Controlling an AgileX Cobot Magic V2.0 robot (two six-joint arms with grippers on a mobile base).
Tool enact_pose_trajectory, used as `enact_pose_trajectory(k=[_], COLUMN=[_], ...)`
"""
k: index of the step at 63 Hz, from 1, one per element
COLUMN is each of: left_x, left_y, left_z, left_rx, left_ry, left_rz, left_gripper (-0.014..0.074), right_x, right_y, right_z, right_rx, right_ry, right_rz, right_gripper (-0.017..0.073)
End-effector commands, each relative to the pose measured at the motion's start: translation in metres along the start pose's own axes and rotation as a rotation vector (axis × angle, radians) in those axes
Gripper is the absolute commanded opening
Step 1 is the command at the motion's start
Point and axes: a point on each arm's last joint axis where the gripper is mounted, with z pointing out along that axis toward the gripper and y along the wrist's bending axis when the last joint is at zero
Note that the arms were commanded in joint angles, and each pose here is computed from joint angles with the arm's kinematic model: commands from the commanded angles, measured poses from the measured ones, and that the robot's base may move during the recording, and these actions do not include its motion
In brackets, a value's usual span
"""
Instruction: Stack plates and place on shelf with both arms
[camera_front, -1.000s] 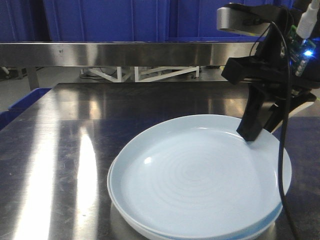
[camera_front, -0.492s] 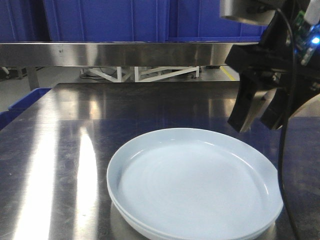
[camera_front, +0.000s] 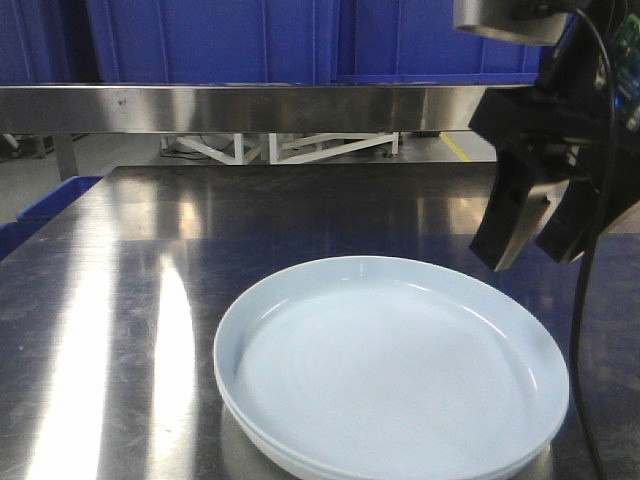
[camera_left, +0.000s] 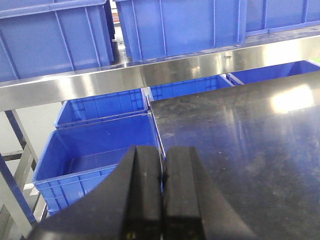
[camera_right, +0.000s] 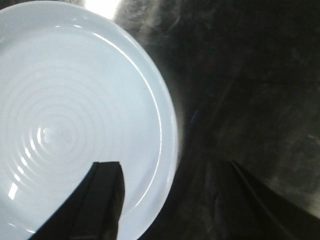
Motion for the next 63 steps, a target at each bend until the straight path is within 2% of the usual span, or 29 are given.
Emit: enact_pose_trajectory(k=[1,16,40,53,57,63], left_x=[-0.014,-0.014,-0.014,-0.014,-0.014,-0.014], left_y=[0.002,0.002,0.002,0.002,0.002,0.002], left_z=[0.000,0.000,0.000,0.000,0.000,0.000], left_rx=[-0.009,-0.009,-0.013,-0.012,-0.012,-0.013], left_ry=[-0.086,-0.086,-0.085,-0.085,-0.085,-0.085], left_rz=[-0.014,-0.014,-0.008,-0.009,-0.009,-0.007], left_gripper=[0.0088,0.0088,0.0088,0.0088,0.0088,0.0088], right_x=[-0.006,-0.005,-0.007,-0.006,-0.006,-0.006], right_y=[0.000,-0.005,-0.009,-0.009,-0.009,-0.009], right_z=[-0.004,0.020,0.034,0.037,0.037,0.037], right_rx=[0.005,0.009,0.014,0.015,0.015,0.013], right_ry=[-0.065,0.004,0.028,0.038,0.038,0.045], right_rz=[-0.005,0.011,0.019,0.021,0.021,0.021], right_gripper=[0.0481,0.0473,0.0317,0.0302,0.0262,0.0132])
